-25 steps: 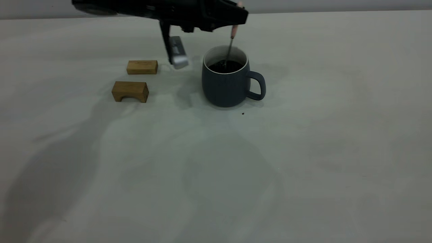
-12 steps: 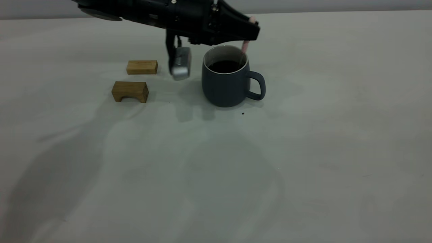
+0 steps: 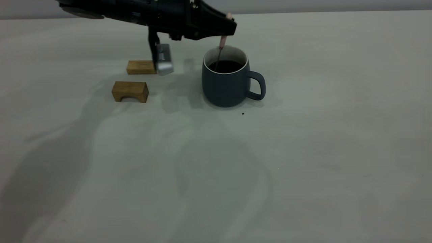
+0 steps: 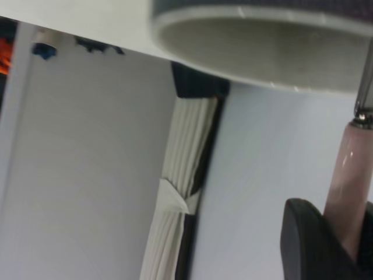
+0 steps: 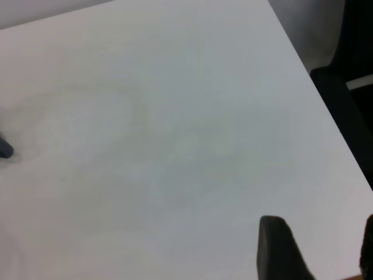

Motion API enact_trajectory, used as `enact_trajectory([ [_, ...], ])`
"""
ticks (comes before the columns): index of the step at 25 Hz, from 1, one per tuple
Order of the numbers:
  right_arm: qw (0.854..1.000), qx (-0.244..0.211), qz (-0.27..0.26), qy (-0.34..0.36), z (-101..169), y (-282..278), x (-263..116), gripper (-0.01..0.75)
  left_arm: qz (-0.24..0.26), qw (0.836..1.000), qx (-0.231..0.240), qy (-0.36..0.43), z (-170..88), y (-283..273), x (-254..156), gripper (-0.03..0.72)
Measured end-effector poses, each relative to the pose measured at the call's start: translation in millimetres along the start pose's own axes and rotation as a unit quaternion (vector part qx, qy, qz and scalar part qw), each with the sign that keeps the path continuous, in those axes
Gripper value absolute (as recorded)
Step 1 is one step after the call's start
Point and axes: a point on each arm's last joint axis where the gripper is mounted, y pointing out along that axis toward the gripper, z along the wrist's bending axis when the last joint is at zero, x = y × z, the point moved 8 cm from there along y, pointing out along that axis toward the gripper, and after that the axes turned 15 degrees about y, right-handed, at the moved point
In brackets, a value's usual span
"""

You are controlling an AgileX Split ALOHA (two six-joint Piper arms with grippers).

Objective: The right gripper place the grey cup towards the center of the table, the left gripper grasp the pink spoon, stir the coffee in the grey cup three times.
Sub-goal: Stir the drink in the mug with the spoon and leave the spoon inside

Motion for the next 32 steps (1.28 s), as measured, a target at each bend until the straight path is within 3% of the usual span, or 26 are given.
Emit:
enact_trajectory([
  [6,1.000,0.000,0.000,0.000,0,0,0,0.381,0.017,0.999,0.013,0.030,12,18,-13,0.170],
  [11,1.000,0.000,0.000,0.000,0,0,0,0.381,0.044,0.996,0.066,0.042,31,18,-21,0.170],
  [17,1.000,0.000,0.000,0.000,0,0,0,0.381,0.022,0.994,0.107,0.026,37,-3,-7,0.170],
  [21,1.000,0.000,0.000,0.000,0,0,0,0.381,0.015,0.996,0.083,0.010,23,-16,1,0.170],
  [27,1.000,0.000,0.000,0.000,0,0,0,0.381,0.009,1.000,0.007,0.018,0,-7,0,0.170],
  [32,1.000,0.000,0.000,0.000,0,0,0,0.381,0.011,0.999,0.001,0.044,6,13,-8,0.170],
])
